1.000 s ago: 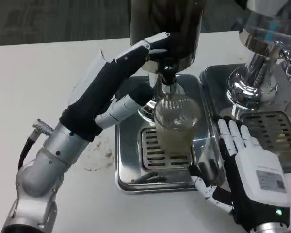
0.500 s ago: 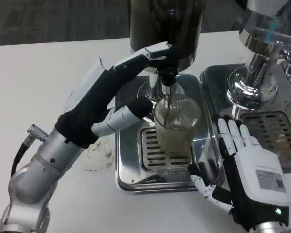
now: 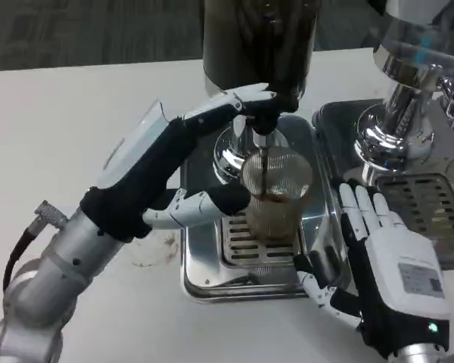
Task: Grasp the cup under the faucet to collect the drink, then remove the cup.
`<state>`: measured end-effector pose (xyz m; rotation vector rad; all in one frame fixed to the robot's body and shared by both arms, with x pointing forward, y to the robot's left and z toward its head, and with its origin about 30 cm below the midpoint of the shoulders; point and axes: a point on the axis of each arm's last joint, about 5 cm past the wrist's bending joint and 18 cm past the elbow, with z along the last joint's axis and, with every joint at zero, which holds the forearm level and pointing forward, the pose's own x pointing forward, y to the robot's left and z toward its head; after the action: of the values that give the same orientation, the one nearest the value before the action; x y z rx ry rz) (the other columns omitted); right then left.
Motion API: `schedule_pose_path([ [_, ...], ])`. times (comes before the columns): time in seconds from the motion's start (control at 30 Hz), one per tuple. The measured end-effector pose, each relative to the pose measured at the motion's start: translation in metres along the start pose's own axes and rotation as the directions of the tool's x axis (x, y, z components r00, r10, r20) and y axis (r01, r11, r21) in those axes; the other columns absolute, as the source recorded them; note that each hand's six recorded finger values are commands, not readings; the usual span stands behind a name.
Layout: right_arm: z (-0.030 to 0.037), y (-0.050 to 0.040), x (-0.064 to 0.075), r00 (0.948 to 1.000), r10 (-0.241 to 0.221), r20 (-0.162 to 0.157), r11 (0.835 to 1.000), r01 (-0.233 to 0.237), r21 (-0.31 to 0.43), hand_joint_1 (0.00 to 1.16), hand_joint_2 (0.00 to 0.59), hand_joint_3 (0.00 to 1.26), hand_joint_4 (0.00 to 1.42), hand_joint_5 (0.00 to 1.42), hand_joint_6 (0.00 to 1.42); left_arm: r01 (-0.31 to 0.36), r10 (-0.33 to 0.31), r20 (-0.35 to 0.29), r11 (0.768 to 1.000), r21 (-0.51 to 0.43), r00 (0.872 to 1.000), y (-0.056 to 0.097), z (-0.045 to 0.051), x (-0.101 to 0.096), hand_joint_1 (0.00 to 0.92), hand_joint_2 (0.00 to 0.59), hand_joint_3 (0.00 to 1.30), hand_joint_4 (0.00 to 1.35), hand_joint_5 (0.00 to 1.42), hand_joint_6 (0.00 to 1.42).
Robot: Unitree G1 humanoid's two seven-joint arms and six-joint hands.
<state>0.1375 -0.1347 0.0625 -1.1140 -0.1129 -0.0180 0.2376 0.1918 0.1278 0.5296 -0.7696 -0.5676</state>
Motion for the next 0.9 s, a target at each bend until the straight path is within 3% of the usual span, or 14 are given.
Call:
schedule_pose_path([
  [0.4, 0.0007, 0.0006, 0.005, 0.9999, -0.006, 0.016, 0.999, 0.005, 0.035, 0.43, 0.349, 0.00, 0.00, 0.00, 0.09, 0.010, -0.011, 0.008, 0.997, 0.078, 1.000, -0.001, 0.0032, -0.002, 0.000, 0.125, 0.34, 0.23, 0.38, 0.29],
  [0.53, 0.0003, 0.0016, 0.006, 0.9998, -0.004, 0.021, 0.999, 0.003, 0.048, 0.43, 0.323, 0.00, 0.00, 0.00, 0.12, 0.015, -0.016, 0.008, 0.996, 0.093, 1.000, -0.001, 0.0042, -0.005, 0.000, 0.125, 0.34, 0.23, 0.38, 0.29],
  [0.7, -0.0016, 0.0015, 0.010, 0.9998, -0.003, 0.017, 0.990, 0.000, 0.141, 0.44, 0.291, 0.00, 0.00, 0.00, 0.15, 0.012, -0.013, 0.006, 0.996, 0.090, 1.000, -0.003, 0.0043, -0.006, 0.000, 0.130, 0.34, 0.23, 0.38, 0.30],
  [0.9, -0.0050, -0.0008, 0.018, 0.9993, 0.005, 0.037, 0.958, -0.015, 0.285, 0.50, 0.240, 0.00, 0.00, 0.00, 0.16, 0.003, -0.003, 0.006, 0.996, 0.092, 1.000, -0.003, 0.0043, -0.007, 0.000, 0.132, 0.34, 0.23, 0.38, 0.31],
])
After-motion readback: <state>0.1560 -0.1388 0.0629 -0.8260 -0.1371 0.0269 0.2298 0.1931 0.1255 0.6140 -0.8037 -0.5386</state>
